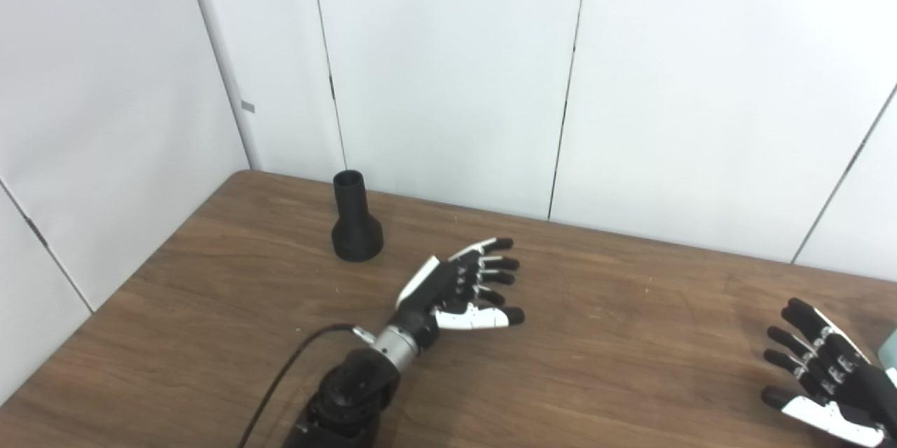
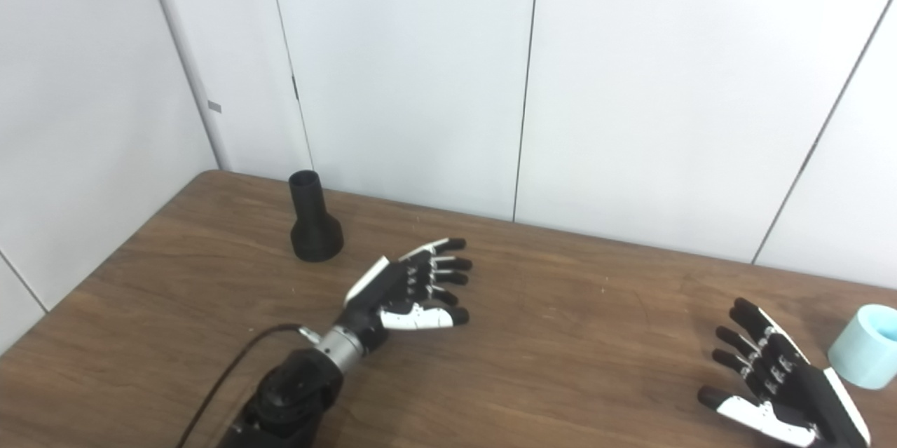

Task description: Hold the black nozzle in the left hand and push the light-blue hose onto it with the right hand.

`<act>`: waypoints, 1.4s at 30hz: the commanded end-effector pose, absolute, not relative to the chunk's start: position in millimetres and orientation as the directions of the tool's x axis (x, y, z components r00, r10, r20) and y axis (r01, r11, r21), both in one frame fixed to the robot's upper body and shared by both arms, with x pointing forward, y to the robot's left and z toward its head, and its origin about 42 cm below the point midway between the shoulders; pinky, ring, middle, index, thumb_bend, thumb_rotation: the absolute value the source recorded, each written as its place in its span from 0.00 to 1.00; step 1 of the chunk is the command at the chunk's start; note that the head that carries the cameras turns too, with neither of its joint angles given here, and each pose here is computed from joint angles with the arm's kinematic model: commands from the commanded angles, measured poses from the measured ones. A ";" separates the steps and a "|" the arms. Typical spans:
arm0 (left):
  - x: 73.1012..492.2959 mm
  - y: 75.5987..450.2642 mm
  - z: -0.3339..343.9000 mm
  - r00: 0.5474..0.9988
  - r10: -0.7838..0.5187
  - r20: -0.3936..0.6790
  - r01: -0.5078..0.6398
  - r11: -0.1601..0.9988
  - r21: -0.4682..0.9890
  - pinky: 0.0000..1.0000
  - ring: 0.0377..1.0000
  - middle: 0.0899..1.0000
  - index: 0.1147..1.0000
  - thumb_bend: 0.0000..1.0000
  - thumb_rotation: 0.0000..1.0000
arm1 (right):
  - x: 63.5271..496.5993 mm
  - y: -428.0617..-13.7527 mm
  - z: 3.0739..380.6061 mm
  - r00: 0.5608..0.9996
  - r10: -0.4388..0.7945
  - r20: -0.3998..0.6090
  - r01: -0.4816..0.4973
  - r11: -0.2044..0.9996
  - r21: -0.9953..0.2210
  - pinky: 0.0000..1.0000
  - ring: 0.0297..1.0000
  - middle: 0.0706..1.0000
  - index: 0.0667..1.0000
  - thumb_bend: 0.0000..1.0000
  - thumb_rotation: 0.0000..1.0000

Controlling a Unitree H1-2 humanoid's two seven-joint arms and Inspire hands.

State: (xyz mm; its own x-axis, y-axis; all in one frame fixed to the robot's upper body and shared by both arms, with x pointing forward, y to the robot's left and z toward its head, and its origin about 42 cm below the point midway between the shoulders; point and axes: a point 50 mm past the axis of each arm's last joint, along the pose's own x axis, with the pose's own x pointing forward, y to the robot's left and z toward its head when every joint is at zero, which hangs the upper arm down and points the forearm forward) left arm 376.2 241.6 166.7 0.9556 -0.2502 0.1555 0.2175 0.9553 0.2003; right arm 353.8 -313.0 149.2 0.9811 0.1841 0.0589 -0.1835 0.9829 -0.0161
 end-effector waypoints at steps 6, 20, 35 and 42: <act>384.1 265.8 247.6 0.901 -0.196 0.388 0.030 0.918 0.395 0.53 0.67 0.69 0.73 0.73 0.17 | 365.6 -319.9 175.7 0.968 0.188 0.164 -0.184 0.982 -0.043 0.80 0.88 0.93 0.90 0.72 0.10; 392.3 312.2 312.1 0.821 -0.076 0.566 -0.331 0.746 0.579 0.62 0.78 0.74 0.73 0.73 0.17 | 370.0 -323.1 179.1 0.968 0.183 0.174 -0.175 0.983 -0.057 0.76 0.86 0.91 0.89 0.74 0.10; 393.2 364.5 336.1 0.767 0.152 0.623 -0.553 0.650 0.522 0.81 0.90 0.83 0.78 0.71 0.16 | 372.6 -325.7 184.0 0.967 0.181 0.179 -0.170 0.983 -0.075 0.73 0.85 0.90 0.88 0.74 0.11; 396.8 381.7 331.1 0.765 0.195 0.613 -0.590 0.592 0.548 0.95 0.98 0.91 0.83 0.76 0.23 | 372.9 -325.9 184.8 0.966 0.181 0.183 -0.169 0.982 -0.081 0.74 0.86 0.91 0.88 0.73 0.09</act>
